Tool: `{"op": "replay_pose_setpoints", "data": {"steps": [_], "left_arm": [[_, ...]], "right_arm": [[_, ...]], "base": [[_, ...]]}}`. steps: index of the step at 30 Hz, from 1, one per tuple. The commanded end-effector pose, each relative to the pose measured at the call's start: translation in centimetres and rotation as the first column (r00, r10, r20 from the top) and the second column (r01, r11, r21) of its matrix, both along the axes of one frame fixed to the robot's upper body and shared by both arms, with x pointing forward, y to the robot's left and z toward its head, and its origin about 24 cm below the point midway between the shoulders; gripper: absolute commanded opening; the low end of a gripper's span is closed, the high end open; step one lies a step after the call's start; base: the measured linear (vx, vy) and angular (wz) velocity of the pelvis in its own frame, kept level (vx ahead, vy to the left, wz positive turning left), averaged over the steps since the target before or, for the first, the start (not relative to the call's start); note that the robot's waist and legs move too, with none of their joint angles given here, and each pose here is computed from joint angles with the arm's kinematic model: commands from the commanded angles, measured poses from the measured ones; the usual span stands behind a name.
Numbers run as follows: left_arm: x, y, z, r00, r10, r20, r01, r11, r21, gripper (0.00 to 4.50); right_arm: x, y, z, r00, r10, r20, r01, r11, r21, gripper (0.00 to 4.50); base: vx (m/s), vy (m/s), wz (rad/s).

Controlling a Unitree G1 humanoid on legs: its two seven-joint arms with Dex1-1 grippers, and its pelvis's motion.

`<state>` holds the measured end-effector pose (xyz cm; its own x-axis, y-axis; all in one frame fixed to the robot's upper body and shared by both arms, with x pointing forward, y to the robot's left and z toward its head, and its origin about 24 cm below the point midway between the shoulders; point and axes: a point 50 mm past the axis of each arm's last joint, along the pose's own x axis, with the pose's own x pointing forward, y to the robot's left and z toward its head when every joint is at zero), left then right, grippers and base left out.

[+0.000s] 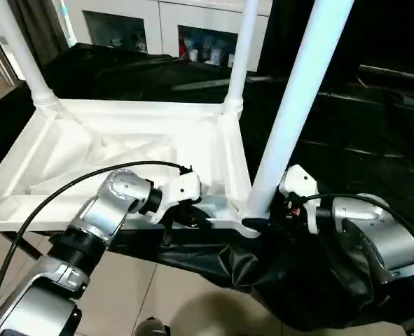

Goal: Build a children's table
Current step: Rotate leg to tighten

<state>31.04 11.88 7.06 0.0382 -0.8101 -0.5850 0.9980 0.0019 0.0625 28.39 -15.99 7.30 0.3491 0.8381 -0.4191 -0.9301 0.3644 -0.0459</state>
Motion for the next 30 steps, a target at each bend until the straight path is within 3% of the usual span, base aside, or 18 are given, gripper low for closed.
{"op": "replay_pose_setpoints", "data": {"steps": [1,2,6,9,18,21,24,26,28,29,30], "left_arm": [[-0.5,-1.2,0.7,0.996,-0.084,0.017,0.084,0.996,-0.029,0.0],[-0.5,-1.2,0.7,0.996,-0.083,0.017,0.084,0.996,-0.029,0.0],[-0.4,-1.3,0.7,0.996,-0.082,0.018,0.082,0.996,-0.031,0.0],[-0.5,-1.3,0.7,0.997,-0.079,0.019,0.079,0.996,-0.032,0.0],[-0.7,-1.2,0.4,0.997,-0.077,0.011,0.077,0.996,-0.035,0.0],[-0.2,-1.5,0.0,0.999,0.004,0.033,-0.002,0.999,-0.042,0.0],[1.5,-2.6,-0.2,0.981,0.18,0.069,-0.176,0.982,-0.066,0.0],[2.2,-3.5,-0.3,0.96,0.265,0.089,-0.259,0.963,-0.075,0.0],[2.7,-4.9,-0.6,0.938,0.337,0.087,-0.33,0.94,-0.082,0.0],[2.7,-4.9,-0.6,0.938,0.337,0.087,-0.33,0.94,-0.082,0.0],[2.9,-5.7,-0.6,0.921,0.377,0.096,-0.369,0.925,-0.09,0.0]], "right_arm": [[0.1,-0.1,0.0,1.0,0.015,-0.001,-0.015,1.0,-0.027,3.77],[0.1,-0.1,0.0,1.0,0.016,-0.001,-0.016,1.0,-0.027,3.52],[0.2,-0.1,0.0,1.0,0.02,-0.004,-0.02,0.999,-0.025,3.37],[0.2,-0.1,-0.1,1.0,0.022,-0.007,-0.022,1.0,-0.022,2.98],[-0.1,0.1,-0.4,0.999,0.021,-0.03,-0.021,1.0,0.004,2.77],[0.6,0.2,-1.0,0.994,-0.102,-0.034,0.104,0.993,0.063,2.77],[2.3,0.6,-2.3,0.926,-0.374,-0.049,0.377,0.918,0.125,2.76],[3.1,1.3,-3.1,0.838,-0.539,-0.088,0.546,0.822,0.163,2.75],[4.0,1.9,-3.9,0.697,-0.708,-0.115,0.717,0.679,0.161,2.75],[4.0,1.9,-3.9,0.697,-0.708,-0.115,0.717,0.679,0.161,2.75],[4.3,2.5,-4.1,0.656,-0.745,-0.12,0.754,0.636,0.166,2.75]], "base": [[0.0,0.0,0.0],[0.0,0.0,0.0],[0.0,0.0,0.0],[0.0,0.0,0.0],[0.0,0.0,0.0],[0.0,0.0,0.0],[0.0,0.0,0.0],[0.0,0.0,0.0],[0.0,0.0,0.0],[0.0,0.0,0.0],[0.0,0.0,0.0]]}}
